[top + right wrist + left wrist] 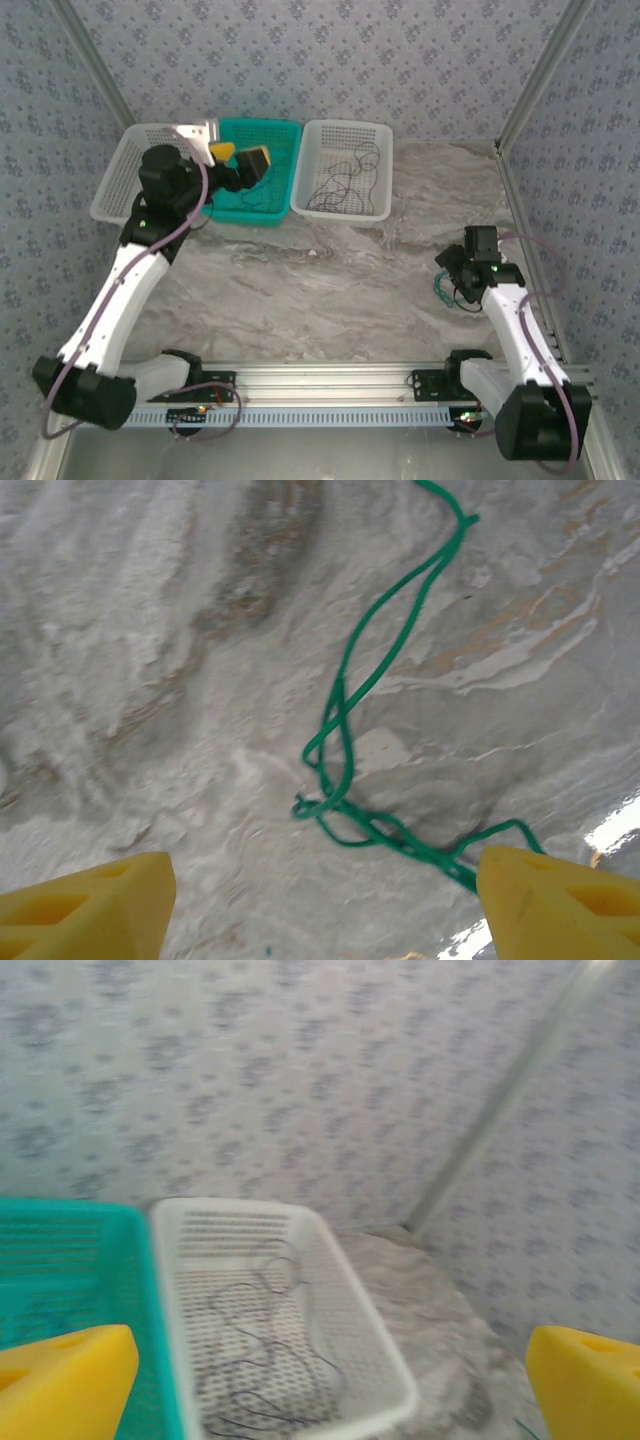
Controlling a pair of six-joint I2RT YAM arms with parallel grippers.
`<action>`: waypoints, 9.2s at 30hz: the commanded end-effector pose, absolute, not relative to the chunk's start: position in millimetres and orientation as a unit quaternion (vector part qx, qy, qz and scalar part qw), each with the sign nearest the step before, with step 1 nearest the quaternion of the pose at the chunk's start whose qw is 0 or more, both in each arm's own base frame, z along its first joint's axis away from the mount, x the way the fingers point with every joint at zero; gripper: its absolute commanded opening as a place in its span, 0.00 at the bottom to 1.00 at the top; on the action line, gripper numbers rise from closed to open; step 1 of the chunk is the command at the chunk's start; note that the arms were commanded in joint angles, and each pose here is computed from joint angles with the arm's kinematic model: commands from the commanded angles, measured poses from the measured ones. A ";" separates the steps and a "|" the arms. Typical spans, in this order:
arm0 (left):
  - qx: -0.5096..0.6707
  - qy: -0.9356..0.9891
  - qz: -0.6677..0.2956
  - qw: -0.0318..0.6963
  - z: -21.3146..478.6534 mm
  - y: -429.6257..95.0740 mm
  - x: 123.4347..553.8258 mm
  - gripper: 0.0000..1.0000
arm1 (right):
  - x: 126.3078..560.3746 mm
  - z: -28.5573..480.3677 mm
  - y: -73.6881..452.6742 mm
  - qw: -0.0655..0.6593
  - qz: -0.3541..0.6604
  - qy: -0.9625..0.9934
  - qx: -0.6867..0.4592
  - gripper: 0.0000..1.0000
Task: Untangle the cables
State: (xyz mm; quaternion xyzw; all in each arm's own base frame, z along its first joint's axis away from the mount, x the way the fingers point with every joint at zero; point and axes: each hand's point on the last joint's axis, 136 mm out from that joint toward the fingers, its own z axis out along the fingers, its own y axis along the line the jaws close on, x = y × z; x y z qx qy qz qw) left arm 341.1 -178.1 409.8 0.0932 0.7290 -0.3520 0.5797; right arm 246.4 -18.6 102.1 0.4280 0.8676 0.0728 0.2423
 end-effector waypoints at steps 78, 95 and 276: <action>0.090 0.662 -0.694 0.270 365.3 -342.0 285.5 0.30 | 275.0 329.0 263.4 0.408 0.443 0.762 -0.239 0.00; 0.065 0.687 -0.669 0.275 345.5 -340.2 297.0 0.00 | 277.5 325.9 255.9 0.430 0.414 0.768 -0.233 0.00; -0.181 0.705 -0.374 0.575 412.9 -33.9 402.8 0.00 | 340.4 290.0 201.8 0.448 0.450 0.772 -0.017 0.48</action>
